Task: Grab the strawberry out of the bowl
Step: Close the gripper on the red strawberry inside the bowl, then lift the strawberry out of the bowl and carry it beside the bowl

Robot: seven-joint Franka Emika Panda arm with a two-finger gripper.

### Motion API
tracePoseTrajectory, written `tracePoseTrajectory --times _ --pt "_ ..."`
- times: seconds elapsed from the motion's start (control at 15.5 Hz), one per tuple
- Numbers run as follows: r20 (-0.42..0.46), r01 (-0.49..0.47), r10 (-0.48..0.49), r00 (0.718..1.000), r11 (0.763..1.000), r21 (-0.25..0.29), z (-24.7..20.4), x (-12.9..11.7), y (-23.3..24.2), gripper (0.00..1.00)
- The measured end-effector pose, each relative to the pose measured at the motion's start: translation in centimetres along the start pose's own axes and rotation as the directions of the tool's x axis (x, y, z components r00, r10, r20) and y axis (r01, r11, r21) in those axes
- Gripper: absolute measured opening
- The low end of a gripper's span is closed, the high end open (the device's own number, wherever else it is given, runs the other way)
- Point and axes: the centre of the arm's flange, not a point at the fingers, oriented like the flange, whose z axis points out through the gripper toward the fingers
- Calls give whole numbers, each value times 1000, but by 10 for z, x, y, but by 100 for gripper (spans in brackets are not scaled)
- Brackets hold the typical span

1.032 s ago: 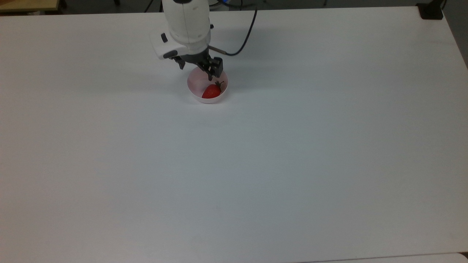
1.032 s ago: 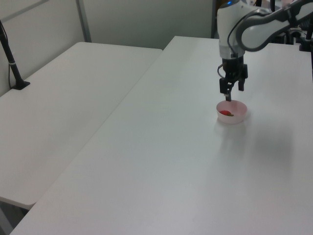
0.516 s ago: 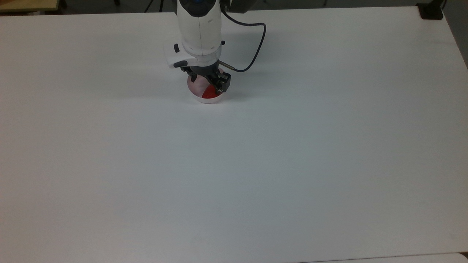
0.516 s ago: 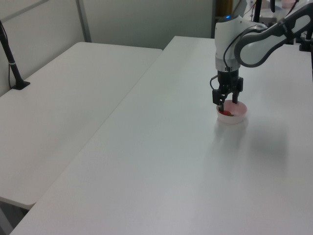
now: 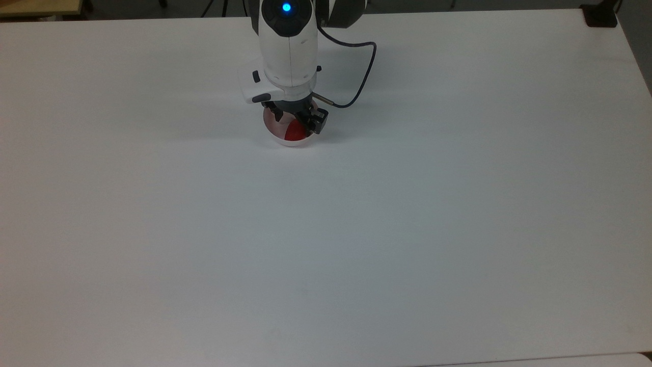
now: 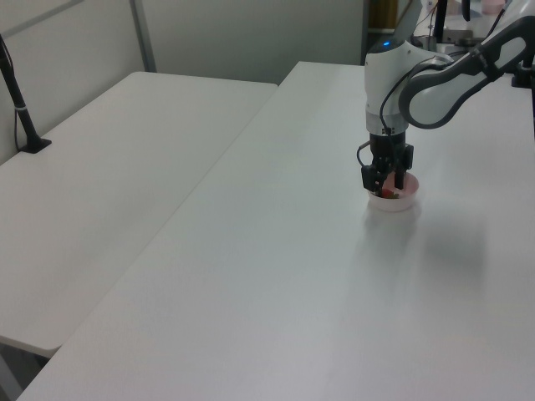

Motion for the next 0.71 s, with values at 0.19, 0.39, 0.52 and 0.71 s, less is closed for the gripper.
tracePoseTrajectory --times 0.19,0.39,0.52,0.71 --pt "1 0 0 1000 1000 0 4 1 -1 64" --pt "1 -1 1 1000 1000 0 4 1 0 52" --pt "-1 -3 3 1000 1000 1 3 2 1 44" --pt "-1 4 -4 1000 1000 0 -9 1 4 44"
